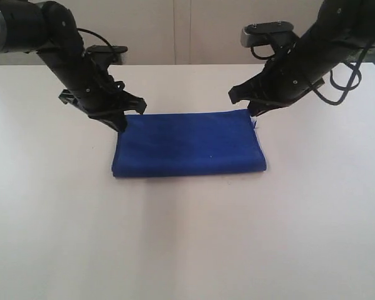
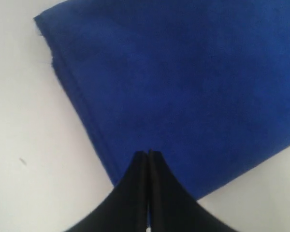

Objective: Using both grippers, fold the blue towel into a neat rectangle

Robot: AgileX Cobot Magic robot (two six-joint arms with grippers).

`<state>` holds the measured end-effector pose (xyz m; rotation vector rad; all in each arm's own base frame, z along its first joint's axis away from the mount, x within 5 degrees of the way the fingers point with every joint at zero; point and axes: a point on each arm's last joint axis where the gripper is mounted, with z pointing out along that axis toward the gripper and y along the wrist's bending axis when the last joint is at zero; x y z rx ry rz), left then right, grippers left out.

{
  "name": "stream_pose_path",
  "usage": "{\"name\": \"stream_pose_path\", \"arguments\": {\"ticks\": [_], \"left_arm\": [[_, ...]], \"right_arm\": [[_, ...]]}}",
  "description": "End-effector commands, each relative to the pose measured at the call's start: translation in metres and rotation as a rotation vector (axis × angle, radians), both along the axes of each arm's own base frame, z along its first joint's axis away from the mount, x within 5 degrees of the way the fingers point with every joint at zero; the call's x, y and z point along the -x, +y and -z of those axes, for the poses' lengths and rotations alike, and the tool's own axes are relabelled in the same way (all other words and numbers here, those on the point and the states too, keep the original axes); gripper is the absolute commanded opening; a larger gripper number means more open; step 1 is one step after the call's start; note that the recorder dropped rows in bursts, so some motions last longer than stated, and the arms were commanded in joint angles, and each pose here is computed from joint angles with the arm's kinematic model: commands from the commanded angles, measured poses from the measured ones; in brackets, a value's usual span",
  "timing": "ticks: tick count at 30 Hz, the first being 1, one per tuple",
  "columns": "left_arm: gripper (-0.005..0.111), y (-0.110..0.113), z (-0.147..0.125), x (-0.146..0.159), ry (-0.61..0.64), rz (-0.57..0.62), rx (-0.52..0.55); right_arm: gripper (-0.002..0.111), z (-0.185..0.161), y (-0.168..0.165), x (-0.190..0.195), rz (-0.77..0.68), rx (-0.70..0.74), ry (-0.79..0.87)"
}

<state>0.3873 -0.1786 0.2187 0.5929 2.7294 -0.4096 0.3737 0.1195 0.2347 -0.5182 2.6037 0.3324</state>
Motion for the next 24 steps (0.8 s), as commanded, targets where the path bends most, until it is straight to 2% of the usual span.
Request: {"name": "stream_pose_path", "arguments": {"ticks": [1,7,13,20,24], "left_arm": [[0.000,-0.006,0.005,0.002,0.062,0.010,0.047],[0.000,-0.011,0.032,0.001,0.145,0.037,0.030],[0.000,-0.013,0.058,-0.003,0.175,0.032,0.011],[0.000,-0.011,0.063,-0.003,0.183,0.051,-0.030],[0.000,-0.011,0.064,-0.003,0.187,0.051,-0.031]], "right_arm": [[0.000,0.017,0.000,-0.004,0.010,0.007,0.069],[0.000,0.048,0.003,-0.009,0.012,0.018,0.146],[0.000,0.076,0.004,-0.016,0.020,0.038,0.179],[0.000,0.102,0.002,-0.015,0.040,0.076,0.260],[0.000,0.104,0.002,-0.016,0.041,0.076,0.262]]}}
